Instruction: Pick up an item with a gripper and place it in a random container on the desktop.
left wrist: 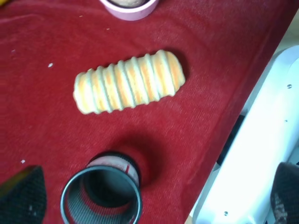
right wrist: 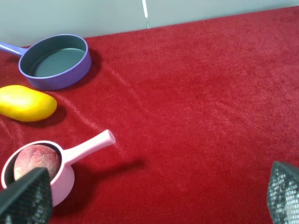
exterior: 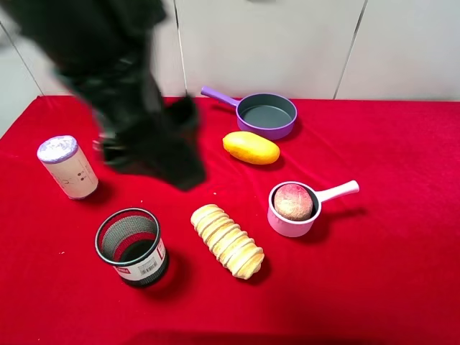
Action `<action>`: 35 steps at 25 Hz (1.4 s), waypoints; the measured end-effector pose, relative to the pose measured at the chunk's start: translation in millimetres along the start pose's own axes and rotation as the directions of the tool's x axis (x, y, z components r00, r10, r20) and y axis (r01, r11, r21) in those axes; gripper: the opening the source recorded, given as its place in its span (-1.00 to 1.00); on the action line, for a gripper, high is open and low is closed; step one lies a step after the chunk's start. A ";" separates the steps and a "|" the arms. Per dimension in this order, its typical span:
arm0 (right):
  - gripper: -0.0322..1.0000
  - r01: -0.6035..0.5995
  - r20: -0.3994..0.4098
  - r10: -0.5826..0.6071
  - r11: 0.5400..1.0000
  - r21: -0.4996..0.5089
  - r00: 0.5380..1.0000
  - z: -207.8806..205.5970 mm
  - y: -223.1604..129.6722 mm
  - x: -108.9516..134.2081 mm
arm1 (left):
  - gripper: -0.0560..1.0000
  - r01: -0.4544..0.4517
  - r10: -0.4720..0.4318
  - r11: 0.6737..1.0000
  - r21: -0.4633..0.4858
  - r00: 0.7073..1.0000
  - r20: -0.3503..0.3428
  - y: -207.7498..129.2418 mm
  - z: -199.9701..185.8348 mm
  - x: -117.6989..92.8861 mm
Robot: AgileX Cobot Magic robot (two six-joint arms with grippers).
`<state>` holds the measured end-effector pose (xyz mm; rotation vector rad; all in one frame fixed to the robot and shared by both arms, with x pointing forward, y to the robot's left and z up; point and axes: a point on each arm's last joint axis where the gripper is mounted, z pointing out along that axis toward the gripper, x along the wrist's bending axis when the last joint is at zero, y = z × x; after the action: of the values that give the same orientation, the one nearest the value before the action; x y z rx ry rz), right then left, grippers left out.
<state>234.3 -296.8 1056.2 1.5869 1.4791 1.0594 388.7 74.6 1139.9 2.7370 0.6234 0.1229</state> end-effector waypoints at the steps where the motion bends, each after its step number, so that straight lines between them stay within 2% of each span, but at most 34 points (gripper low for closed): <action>1: 0.40 0.000 0.000 0.000 1.000 0.000 1.000 0.0 0.0 0.0 | 0.91 0.001 -0.001 1.000 -0.015 1.000 -0.010 -7.4 -7.1 -0.3; 7: 0.40 0.000 0.000 0.000 1.000 0.000 1.000 0.0 0.0 0.0 | 0.91 0.004 -0.009 0.994 -0.111 0.999 -0.043 -50.7 -43.2 -6.1; 13: 0.40 0.000 0.000 0.000 1.000 0.000 1.000 0.0 0.0 0.0 | 0.91 -0.002 -0.022 0.976 -0.220 0.994 -0.105 -109.5 -72.4 -11.1; 19: 0.40 0.000 0.000 0.000 1.000 0.000 1.000 0.0 0.0 0.0 | 0.91 0.088 -0.135 0.948 -0.307 0.981 -0.138 -163.1 -79.5 -13.9; 23: 0.40 0.000 0.000 0.000 1.000 0.000 1.000 0.0 0.0 0.0 | 0.91 0.172 -0.243 0.909 -0.380 0.959 -0.147 -197.2 -81.4 -14.6; 25: 0.40 0.000 0.000 0.000 1.000 0.000 1.000 0.0 0.0 0.0 | 0.91 0.221 -0.306 0.887 -0.405 0.939 -0.159 -211.3 -79.7 -14.4; 28: 0.40 0.000 0.000 0.000 1.000 0.000 1.000 0.0 0.0 0.0 | 0.91 0.295 -0.408 0.849 -0.439 0.893 -0.190 -229.1 -76.0 -14.7; 32: 0.40 0.000 0.000 0.000 1.000 0.000 1.000 0.0 0.0 0.0 | 0.91 0.383 -0.540 0.784 -0.488 0.809 -0.232 -250.7 -70.1 -19.2; 35: 0.40 0.000 0.000 0.000 1.000 0.000 1.000 0.0 0.0 0.0 | 0.91 0.437 -0.628 0.729 -0.526 0.733 -0.261 -264.2 -64.6 -24.9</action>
<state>234.3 -296.8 1056.2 1.5869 1.4791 1.0594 248.9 307.6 1111.7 1.9877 1.3285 0.6457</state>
